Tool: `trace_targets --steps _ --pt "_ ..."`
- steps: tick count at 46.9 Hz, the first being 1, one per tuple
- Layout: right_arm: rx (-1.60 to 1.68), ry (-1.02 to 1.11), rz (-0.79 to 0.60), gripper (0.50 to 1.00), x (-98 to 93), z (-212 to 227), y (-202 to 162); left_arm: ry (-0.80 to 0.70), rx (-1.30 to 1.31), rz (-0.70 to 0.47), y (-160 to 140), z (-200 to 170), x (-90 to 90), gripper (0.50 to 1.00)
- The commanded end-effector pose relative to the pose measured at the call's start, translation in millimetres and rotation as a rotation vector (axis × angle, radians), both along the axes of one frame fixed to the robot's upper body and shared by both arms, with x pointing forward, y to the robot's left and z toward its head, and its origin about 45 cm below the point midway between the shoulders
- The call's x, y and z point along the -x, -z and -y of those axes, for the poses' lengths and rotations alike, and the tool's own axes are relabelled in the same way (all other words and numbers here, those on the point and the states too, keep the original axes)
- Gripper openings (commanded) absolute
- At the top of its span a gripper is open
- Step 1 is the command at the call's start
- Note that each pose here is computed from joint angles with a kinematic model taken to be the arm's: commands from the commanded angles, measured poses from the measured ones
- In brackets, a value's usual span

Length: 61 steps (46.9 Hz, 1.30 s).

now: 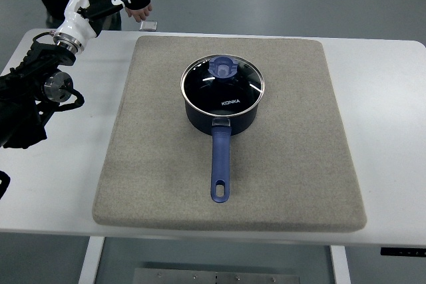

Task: Open pot lid and place left with left hand
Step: 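Raise the left hand and move it toward the pot lid, then reach the left hand over the glass lid's blue knob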

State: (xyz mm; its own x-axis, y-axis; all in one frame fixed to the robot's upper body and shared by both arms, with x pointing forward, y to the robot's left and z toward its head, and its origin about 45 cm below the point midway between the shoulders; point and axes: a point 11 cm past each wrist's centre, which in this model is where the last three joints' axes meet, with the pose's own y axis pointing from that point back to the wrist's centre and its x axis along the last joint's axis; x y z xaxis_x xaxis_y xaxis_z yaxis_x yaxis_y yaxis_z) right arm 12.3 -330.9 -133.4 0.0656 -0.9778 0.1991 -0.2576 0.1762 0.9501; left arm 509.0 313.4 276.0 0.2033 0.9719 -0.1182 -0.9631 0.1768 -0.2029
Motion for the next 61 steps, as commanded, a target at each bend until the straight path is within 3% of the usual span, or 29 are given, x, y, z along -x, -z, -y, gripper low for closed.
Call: trace_targets --steps 1,29,61 --pt "0.0 0.0 0.0 0.917 0.0 0.0 0.0 0.001 -0.001 0.0 0.1 0.2 0.0 0.992" --pt "0.0 0.0 0.0 0.917 0.0 0.0 0.0 0.047 -0.044 -0.001 -1.2 3.0 2.0 0.992" --pt "0.0 0.0 0.0 0.917 0.0 0.0 0.0 0.493 -0.847 0.264 -80.4 71.5 21.0 0.984"
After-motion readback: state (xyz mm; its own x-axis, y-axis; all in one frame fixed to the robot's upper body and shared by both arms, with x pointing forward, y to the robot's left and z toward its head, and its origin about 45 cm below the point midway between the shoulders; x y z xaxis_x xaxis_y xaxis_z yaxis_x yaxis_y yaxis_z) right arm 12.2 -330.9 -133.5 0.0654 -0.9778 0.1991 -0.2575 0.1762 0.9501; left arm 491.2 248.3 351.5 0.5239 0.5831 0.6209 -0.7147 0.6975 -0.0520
